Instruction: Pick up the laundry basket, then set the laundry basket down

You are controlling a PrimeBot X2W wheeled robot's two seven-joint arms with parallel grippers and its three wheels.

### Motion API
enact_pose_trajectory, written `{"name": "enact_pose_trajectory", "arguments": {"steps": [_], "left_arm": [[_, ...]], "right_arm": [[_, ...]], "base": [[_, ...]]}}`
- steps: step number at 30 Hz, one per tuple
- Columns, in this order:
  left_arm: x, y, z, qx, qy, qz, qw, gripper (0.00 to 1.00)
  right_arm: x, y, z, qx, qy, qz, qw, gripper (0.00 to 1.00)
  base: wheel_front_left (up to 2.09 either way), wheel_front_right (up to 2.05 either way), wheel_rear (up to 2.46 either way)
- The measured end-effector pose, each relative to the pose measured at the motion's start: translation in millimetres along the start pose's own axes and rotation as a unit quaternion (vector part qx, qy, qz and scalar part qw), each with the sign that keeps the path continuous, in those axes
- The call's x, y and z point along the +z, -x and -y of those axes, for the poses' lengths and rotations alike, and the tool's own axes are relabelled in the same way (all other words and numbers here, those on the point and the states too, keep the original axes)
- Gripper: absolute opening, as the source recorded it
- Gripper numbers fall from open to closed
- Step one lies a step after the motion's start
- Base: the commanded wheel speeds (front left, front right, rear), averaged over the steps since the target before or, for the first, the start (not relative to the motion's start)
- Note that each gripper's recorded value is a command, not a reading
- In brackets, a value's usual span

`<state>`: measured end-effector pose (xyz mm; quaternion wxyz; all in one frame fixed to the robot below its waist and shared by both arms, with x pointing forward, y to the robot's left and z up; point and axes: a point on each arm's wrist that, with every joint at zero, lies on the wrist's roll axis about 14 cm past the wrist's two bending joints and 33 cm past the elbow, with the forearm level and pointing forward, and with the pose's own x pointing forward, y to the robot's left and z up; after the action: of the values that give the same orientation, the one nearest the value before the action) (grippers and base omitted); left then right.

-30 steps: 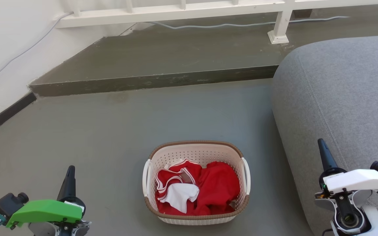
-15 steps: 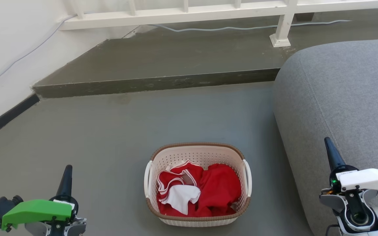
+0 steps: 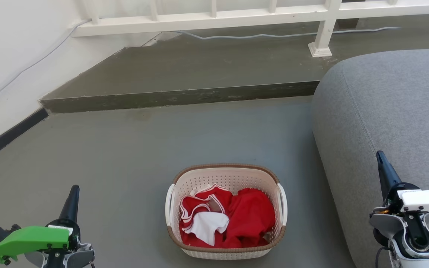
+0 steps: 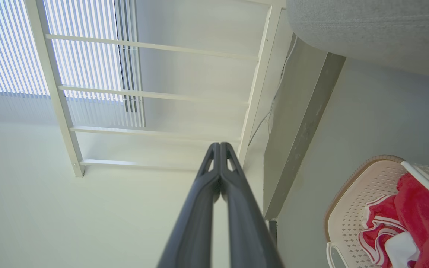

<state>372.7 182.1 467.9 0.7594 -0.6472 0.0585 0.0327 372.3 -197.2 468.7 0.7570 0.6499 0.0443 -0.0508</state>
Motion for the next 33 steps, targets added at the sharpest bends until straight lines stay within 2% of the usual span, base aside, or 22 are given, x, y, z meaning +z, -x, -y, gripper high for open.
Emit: {"name": "enact_pose_trajectory", "arguments": {"steps": [14,33], "left_arm": [[5.0,1.8,4.0,-0.012,0.083,-0.001,0.997,0.0],[6.6,-1.4,9.1,-0.019,0.083,0.001,0.996,0.0]], "right_arm": [[8.6,0.0,-4.7,0.013,-0.082,0.006,0.997,0.0],[8.8,0.1,-4.2,0.012,-0.084,0.007,0.996,0.0]], "base": [[0.0,0.0,0.0],[0.0,0.0,0.0]]}}
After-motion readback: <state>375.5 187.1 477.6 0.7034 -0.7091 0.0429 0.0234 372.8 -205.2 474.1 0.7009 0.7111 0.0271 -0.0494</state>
